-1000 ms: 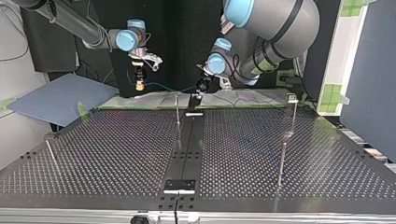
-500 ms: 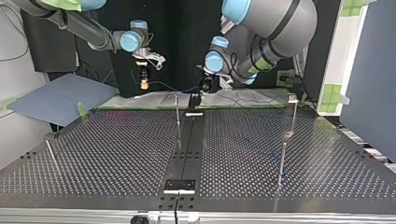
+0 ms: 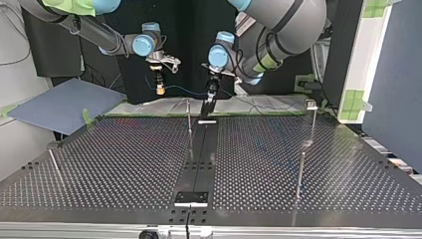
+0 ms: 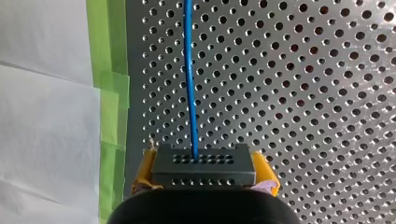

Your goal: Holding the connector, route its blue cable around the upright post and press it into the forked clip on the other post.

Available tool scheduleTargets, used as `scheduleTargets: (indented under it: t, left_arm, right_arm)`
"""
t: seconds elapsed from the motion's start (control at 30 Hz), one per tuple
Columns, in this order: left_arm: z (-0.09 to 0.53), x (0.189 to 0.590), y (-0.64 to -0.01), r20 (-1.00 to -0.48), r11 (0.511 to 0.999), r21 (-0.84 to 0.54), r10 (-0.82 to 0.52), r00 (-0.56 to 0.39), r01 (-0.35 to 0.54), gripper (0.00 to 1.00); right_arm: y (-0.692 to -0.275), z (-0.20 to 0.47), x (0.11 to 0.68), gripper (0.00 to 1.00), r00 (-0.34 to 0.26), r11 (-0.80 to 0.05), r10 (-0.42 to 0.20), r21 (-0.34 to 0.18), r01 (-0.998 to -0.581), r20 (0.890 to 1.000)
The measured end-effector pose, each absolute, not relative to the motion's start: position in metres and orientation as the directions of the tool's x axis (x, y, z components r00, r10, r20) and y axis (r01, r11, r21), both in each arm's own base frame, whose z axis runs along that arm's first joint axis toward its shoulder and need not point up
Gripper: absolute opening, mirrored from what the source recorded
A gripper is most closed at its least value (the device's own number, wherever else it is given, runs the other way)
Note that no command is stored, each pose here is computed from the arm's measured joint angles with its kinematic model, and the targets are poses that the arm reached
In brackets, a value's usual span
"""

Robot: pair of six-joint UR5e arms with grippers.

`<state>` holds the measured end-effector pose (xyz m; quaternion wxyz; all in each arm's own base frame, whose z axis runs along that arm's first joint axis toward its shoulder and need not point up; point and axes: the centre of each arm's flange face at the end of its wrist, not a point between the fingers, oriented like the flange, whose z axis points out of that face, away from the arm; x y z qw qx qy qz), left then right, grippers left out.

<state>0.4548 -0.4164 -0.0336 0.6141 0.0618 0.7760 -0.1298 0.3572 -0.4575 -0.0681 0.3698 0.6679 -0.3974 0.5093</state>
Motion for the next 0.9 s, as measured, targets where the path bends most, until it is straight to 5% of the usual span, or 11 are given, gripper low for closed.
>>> scheduleTargets:
  t: [0.9]
  left_arm:
    - [-0.032, 0.445, -0.411, -0.982, 0.995, 0.012, 0.03, -0.189, 0.094, 1.0]
  right_arm:
    - [-0.449, -0.068, 0.372, 0.0, 0.209, -0.461, -0.175, 0.107, -0.881, 0.962]
